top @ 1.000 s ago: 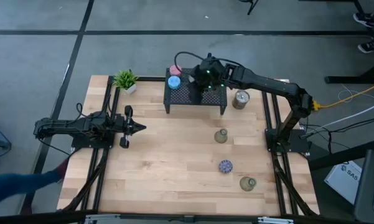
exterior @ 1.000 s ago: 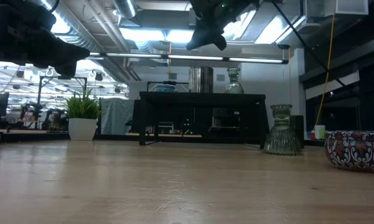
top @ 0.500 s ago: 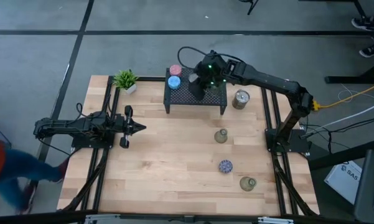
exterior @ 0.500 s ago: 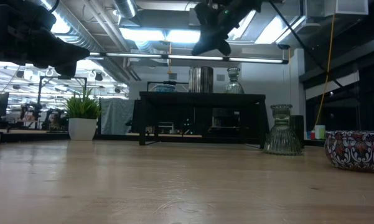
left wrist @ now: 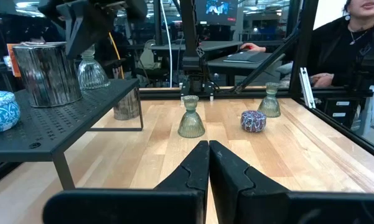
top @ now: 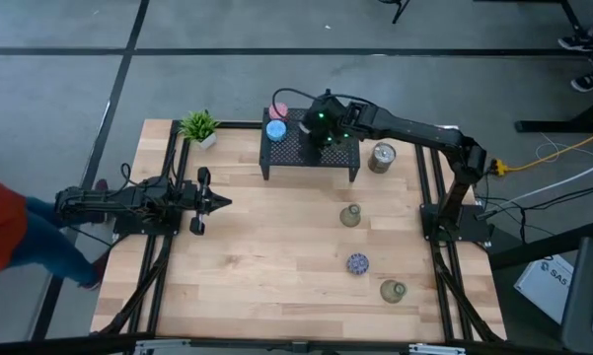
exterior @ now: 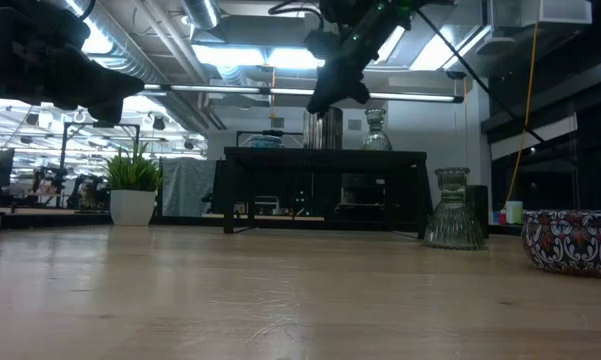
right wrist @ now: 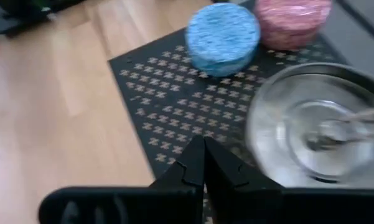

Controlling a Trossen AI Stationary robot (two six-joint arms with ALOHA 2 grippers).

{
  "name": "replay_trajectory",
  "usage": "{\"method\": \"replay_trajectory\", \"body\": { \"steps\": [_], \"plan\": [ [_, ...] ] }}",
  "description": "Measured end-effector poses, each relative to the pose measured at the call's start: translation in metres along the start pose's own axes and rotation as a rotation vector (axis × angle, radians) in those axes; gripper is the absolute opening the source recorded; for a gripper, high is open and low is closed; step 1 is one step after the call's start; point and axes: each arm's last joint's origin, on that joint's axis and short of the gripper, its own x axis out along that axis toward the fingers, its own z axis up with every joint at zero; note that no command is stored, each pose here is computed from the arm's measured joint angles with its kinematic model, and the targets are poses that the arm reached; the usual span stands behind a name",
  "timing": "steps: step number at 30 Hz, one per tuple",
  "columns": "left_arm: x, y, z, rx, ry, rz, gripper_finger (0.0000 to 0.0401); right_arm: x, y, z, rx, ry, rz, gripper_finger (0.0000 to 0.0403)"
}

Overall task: Pick & Place candle stick holders
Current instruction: Adjust the silver scented candle on the shelf

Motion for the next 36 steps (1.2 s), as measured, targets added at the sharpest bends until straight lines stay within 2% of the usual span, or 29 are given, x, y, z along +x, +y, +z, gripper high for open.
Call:
{"method": "replay_trajectory", "body": {
  "steps": [6, 11, 27, 31, 36],
  "plan": [
    [0.0, 0.0, 0.0, 0.0, 0.0, 0.0, 0.0006, -0.001, -0.003, 0.0, -0.013, -0.012, -0.101, 0.0008],
    [0.0, 0.0, 0.0, 0.0, 0.0, 0.0, 0.0004, -0.001, -0.004, 0.0, -0.014, -0.013, -0.122, 0.0008],
    [0.0, 0.0, 0.0, 0.0, 0.0, 0.0, 0.0006, -0.002, -0.01, 0.001, -0.025, -0.037, -0.332, 0.0008],
    [0.0, 0.0, 0.0, 0.001, 0.0, 0.0, 0.0008, -0.002, -0.01, 0.001, -0.056, -0.032, -0.332, 0.0008],
    [0.0, 0.0, 0.0, 0.0, 0.0, 0.0, 0.0005, -0.01, -0.007, 0.002, -0.096, -0.027, -0.246, 0.0008]
  ]
}}
